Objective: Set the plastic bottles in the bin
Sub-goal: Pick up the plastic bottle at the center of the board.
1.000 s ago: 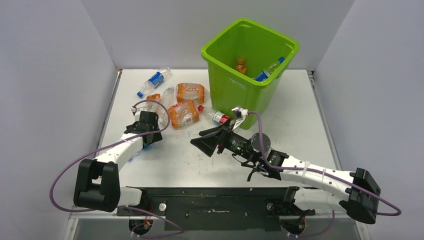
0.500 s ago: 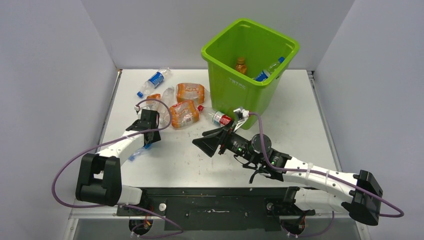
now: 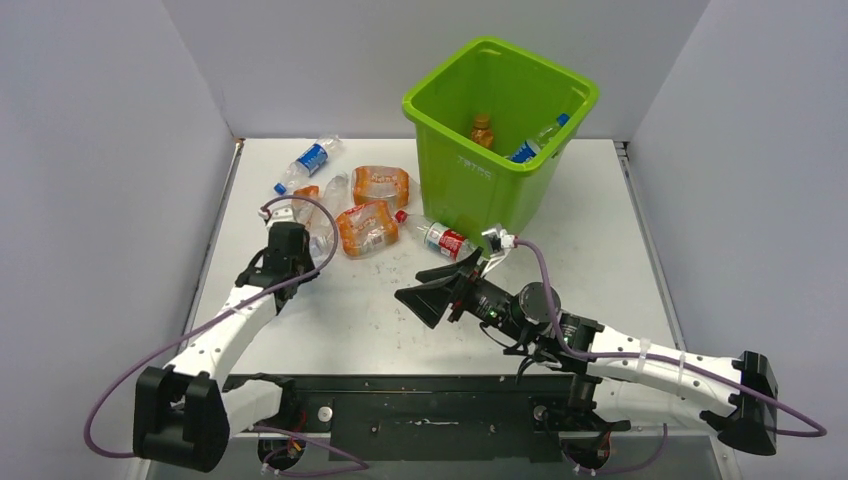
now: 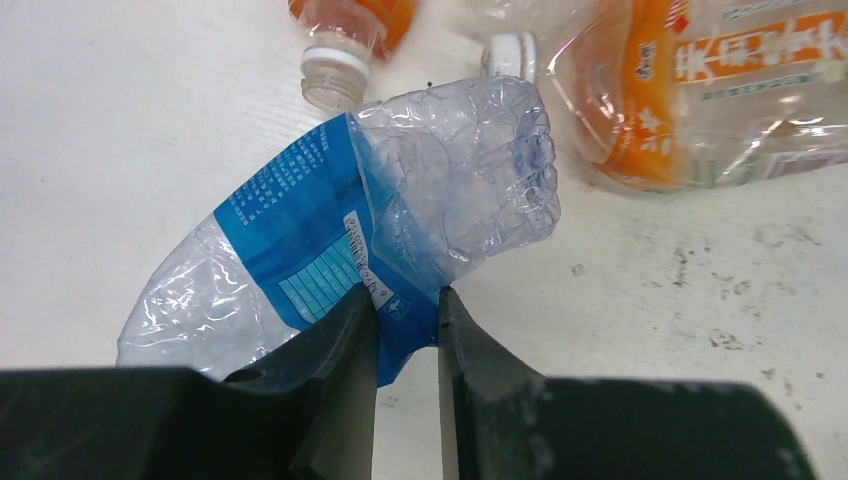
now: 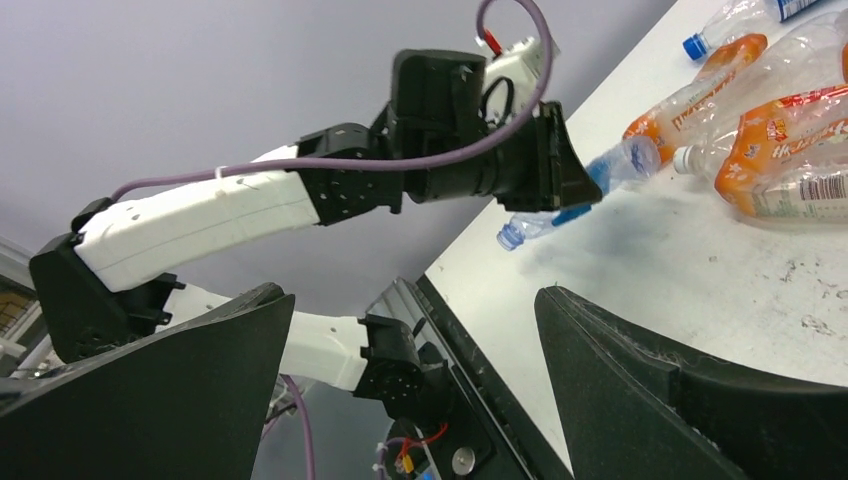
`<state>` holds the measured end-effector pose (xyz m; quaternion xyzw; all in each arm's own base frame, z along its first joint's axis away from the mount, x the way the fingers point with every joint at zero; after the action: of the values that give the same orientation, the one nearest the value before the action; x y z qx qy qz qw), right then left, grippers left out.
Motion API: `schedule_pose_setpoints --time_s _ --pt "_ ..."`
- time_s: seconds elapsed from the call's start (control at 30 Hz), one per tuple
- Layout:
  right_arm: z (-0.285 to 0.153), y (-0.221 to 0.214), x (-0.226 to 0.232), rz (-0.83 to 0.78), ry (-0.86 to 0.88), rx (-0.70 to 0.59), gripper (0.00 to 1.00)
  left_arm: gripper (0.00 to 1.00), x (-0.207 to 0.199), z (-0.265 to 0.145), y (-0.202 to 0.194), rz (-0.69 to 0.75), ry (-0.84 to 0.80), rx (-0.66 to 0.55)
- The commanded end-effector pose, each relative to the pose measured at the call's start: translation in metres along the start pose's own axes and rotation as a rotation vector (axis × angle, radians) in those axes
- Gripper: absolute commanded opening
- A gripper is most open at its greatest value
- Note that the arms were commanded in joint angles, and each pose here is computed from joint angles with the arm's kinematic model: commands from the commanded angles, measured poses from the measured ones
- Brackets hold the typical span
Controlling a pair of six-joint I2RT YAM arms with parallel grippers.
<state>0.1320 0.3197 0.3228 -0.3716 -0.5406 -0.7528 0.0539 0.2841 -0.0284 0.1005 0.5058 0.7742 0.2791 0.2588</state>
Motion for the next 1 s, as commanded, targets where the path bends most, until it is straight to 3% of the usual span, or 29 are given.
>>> schedule_pose_setpoints --time_s 0.0,0.13,0.33,0.6,0.8,0.97 --pt "-0.004 0.004 0.007 -0.046 -0.007 -0.010 0.96 0.00 -0.015 -0.030 0.022 -0.058 -0.116 -0.095" --pt "-0.005 -0.008 0.001 -0.106 -0.043 0.054 0.96 0.00 -0.040 -0.071 0.033 -0.115 -0.305 -0.167" --pt "-0.012 0.002 -0.007 -0.191 -0.126 0.083 0.97 0.00 -0.093 -0.141 0.038 -0.130 -0.819 -0.310" --pt "-0.051 0.072 0.017 -0.338 -0.220 0.120 1.00 0.00 -0.113 -0.217 0.022 0.385 -1.158 -0.548" --pt "-0.038 0.063 0.036 -0.317 -0.170 0.275 0.97 0.00 -0.116 -0.268 0.031 0.630 -1.266 -1.026" --pt "-0.007 0.062 0.035 -0.210 -0.093 0.333 0.95 0.00 -0.128 -0.274 0.020 0.865 -1.259 -1.204"
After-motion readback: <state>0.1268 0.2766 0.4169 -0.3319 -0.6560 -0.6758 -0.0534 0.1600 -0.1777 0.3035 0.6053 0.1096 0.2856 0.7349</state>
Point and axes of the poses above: each gripper's point midway between its finger pads, its own z axis out along the fingers, its own x axis along the line the jaws close on, y = z × x, the point moved 2 cm from there along -z, back along the fingers, and after that the axes turned 4 degrees about -z, right-handed, at the moved point
